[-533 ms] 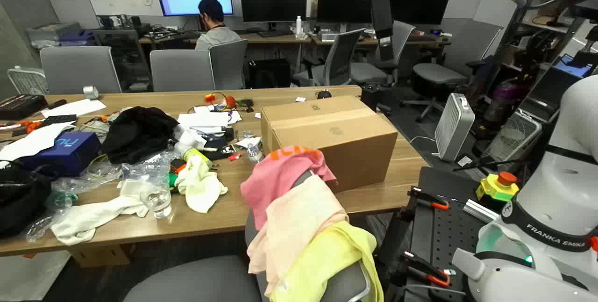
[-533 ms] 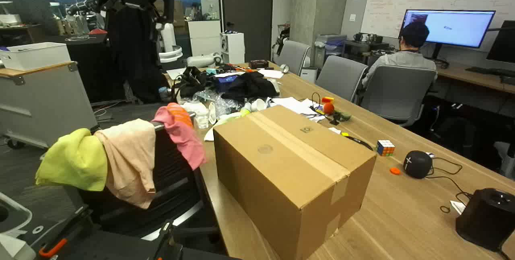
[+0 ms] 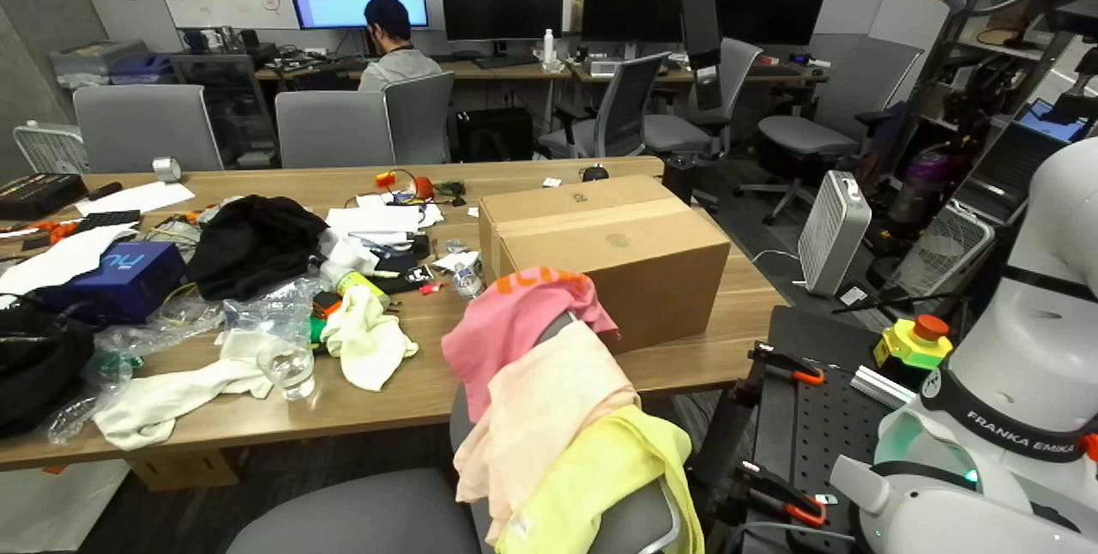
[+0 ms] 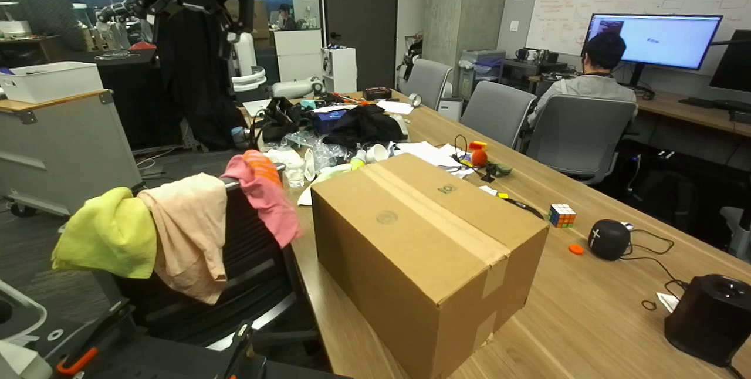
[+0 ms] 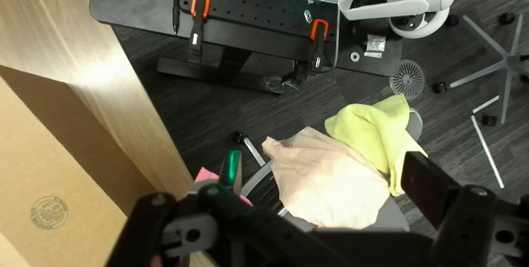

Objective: Remove the yellow towel, peach t-shirt and then the pink t-shirt from the backrest of the chair and put them on top of the brown box

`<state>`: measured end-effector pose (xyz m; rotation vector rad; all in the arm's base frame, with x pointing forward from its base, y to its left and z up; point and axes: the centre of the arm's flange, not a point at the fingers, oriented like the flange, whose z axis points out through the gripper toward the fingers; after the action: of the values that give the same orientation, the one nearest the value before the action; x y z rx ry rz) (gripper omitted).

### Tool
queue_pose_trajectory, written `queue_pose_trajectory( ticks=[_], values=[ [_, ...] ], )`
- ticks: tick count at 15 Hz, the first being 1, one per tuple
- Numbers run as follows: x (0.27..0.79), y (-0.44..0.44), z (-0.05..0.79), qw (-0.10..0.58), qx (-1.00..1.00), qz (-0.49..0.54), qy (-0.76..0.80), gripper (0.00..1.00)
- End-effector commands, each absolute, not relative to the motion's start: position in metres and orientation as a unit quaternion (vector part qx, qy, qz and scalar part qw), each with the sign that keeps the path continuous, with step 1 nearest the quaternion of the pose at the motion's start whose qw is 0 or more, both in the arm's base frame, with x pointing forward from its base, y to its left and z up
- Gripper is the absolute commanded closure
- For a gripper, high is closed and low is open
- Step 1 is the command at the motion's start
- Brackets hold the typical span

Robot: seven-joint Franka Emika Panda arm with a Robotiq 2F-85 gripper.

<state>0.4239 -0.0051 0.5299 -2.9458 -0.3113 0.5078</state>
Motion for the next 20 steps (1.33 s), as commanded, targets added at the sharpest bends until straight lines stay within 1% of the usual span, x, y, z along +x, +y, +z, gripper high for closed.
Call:
queue_pose_trajectory(
  ticks=[1,9,15,20],
  values=[
    [0.413,0.009,0.517,0.061,-0.977,0.168,-0.113,0.0],
    [0.359,0.081,0.464,0.049,-0.962,0.196,-0.184,0.0],
    [0.332,0.138,0.428,0.063,-0.966,0.119,-0.221,0.0],
    [0.291,0.18,0.392,0.055,-0.966,0.05,-0.248,0.0]
  ],
)
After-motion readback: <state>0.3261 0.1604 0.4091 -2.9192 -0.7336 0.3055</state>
